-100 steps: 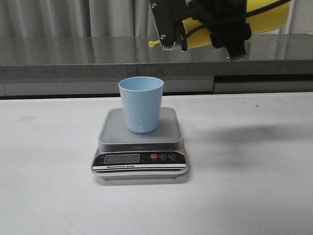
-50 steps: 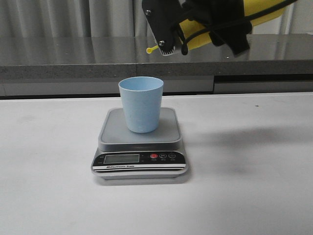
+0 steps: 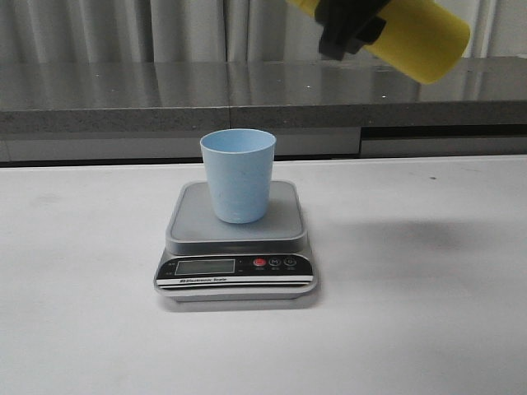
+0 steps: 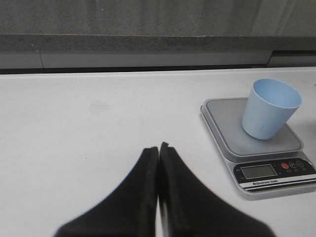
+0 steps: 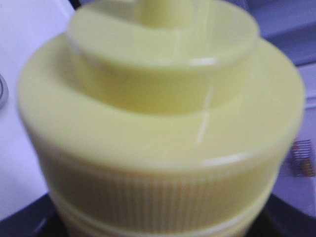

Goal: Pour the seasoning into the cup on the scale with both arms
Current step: 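Turn the bottle upright and lower it back onto the table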

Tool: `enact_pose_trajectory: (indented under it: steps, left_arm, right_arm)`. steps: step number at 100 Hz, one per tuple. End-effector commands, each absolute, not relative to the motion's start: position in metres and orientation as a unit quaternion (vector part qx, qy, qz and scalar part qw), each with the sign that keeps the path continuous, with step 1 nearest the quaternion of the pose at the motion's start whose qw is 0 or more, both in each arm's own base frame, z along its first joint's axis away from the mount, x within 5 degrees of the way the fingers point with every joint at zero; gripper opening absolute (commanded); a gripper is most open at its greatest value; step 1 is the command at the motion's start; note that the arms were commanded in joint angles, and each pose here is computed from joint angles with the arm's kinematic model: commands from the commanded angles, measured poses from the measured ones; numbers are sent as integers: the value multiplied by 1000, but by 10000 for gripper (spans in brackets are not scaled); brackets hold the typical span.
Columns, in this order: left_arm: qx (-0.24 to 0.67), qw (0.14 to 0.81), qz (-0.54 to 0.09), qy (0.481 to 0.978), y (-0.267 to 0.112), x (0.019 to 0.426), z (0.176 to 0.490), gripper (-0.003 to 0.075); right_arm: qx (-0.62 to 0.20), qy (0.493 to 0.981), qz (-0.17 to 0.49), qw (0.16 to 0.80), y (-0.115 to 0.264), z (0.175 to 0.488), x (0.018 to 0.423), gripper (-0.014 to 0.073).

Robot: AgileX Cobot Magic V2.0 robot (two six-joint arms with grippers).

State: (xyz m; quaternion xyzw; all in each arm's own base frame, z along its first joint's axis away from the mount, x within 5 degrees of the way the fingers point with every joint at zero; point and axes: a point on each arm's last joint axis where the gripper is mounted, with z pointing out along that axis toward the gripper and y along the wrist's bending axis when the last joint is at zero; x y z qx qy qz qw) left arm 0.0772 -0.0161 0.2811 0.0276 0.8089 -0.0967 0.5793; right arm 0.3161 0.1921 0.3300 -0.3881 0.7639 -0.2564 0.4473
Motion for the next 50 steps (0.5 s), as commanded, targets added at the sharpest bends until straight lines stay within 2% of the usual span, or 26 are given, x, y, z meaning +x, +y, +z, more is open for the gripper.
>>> enact_pose_trajectory:
  steps: [1, 23, 50]
  left_arm:
    - [15, 617, -107, 779, -16, 80, 297, -20]
    - [15, 617, -107, 779, -16, 80, 297, -20]
    - [15, 617, -107, 779, -16, 80, 297, -20]
  right_arm:
    - [-324, 769, -211, 508, 167, 370, 314, 164]
    - [-211, 812, -122, 531, 112, 365, 327, 164]
    - [-97, 811, -1, 577, 51, 324, 335, 164]
